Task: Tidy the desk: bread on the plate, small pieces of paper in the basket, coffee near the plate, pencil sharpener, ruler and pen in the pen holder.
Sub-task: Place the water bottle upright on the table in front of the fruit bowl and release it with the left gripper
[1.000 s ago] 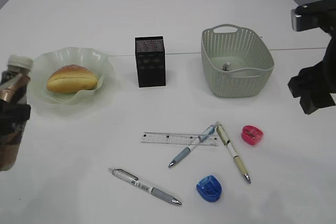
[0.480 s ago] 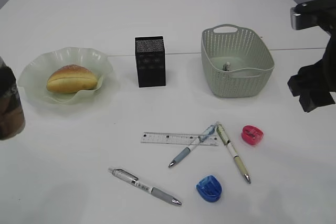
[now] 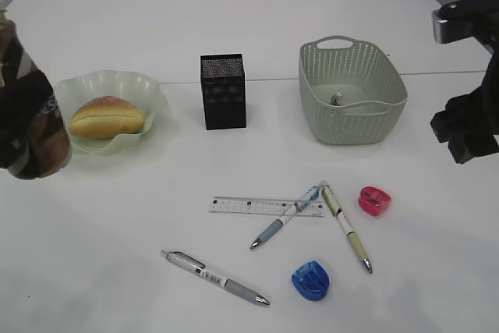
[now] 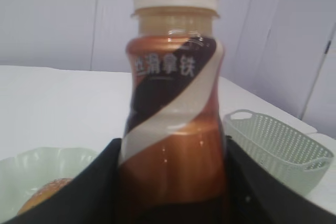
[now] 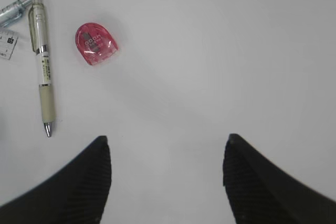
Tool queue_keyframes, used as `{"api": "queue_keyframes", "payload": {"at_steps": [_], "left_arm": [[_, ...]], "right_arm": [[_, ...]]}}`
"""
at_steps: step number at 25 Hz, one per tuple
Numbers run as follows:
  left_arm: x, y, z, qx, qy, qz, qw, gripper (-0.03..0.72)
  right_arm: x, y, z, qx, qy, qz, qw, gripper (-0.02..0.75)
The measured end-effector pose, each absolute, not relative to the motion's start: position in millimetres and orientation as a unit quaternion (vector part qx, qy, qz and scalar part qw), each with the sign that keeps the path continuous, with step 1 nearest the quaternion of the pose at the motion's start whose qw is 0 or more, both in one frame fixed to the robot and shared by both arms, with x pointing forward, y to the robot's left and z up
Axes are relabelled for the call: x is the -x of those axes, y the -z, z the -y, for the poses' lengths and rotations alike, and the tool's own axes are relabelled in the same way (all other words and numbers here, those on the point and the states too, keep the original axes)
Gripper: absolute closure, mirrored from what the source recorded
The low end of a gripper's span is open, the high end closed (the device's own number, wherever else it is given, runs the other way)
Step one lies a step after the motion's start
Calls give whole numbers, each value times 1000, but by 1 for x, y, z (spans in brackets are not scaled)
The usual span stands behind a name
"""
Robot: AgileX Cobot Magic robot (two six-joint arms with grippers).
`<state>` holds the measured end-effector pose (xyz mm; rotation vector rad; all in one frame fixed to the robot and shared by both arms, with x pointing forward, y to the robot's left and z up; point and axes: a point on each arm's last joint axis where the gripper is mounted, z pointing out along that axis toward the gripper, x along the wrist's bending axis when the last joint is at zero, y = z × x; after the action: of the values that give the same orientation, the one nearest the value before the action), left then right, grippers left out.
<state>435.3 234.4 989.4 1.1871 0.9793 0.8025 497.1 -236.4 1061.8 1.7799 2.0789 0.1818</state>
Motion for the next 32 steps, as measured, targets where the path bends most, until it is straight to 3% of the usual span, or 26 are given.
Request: {"api": "queue_keyframes", "payload": {"at_steps": [9, 21, 32], "left_arm": [[-480, -973, -217, -553, -332, -432, 630, 305], [-550, -913, -192, -603, -293, -445, 593, 305], [-562, -862, -184, -641, -256, -456, 562, 305]], "right_arm": [[-497, -1062, 237, -635, -64, -743, 201, 246], [-498, -1063, 238, -630, -59, -745, 209, 246], [-499, -1063, 239, -627, -56, -746, 216, 246]]}}
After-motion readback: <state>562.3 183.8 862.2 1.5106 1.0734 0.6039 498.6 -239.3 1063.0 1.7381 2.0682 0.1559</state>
